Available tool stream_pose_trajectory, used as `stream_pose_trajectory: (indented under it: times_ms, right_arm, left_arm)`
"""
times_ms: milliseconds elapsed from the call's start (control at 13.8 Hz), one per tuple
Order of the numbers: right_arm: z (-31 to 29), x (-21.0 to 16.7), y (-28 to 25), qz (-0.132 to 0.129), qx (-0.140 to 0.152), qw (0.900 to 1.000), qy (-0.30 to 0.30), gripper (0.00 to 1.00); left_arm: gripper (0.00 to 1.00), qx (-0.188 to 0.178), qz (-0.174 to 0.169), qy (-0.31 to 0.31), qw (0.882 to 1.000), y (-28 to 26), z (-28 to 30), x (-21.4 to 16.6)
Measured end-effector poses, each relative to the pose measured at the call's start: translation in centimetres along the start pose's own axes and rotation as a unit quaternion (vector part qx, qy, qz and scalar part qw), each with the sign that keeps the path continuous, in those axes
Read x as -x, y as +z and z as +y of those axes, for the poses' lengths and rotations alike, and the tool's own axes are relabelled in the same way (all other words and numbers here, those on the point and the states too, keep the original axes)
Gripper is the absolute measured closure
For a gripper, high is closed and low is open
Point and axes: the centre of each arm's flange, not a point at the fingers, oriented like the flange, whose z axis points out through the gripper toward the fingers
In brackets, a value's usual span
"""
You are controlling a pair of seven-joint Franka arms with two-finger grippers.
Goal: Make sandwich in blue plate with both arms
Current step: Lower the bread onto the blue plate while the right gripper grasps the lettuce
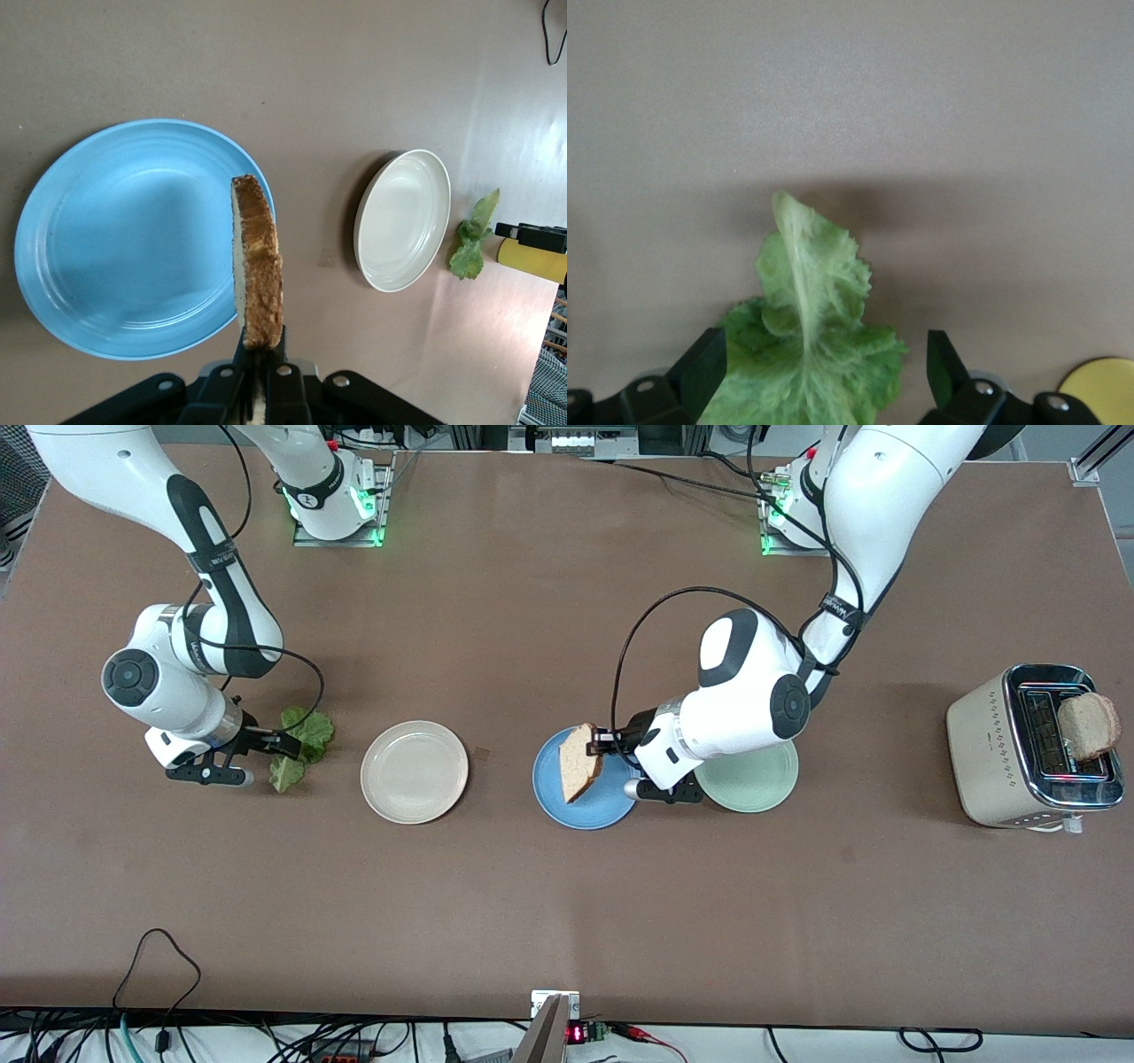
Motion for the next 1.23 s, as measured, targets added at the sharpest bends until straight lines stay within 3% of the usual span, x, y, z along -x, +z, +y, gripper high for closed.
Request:
stream_pose_trajectory:
  times_ms: [580,725,870,1015,1160,1233]
  right_arm:
    - [-0.2,-0.9,2.3,0.003,0.000,1.000,0.000,0.00]
    - [-0.3,-1.0,2.7,0.001,0.000,1.000,0.000,0.04]
    - [-0.3,-1.1,3.0,-0.001,0.001,1.000,0.000,0.17]
    - [-0.3,-1.1,3.2,-0.002,0.001,1.000,0.000,0.18]
    - [-0.3,-1.2,3.1,-0.001,0.001,1.000,0.000,0.29]
    - [-0.3,-1.2,3.1,-0.001,0.001,1.000,0.000,0.29]
  left_arm:
    - [0.93,0.000,-0.003,-0.010,1.000,3.1,-1.6,-0.3]
    - [0.93,0.000,-0.005,-0.011,1.000,3.5,-1.7,-0.3]
    - [0.93,-0.001,-0.008,-0.015,1.000,4.0,-2.1,-0.3]
    - [0.93,-0.003,-0.014,-0.019,1.000,4.7,-2.7,-0.4]
    - [0.93,-0.004,-0.019,-0.023,1.000,5.5,-3.3,-0.4]
    - [0.91,-0.004,-0.020,-0.025,0.999,5.6,-3.5,-0.4]
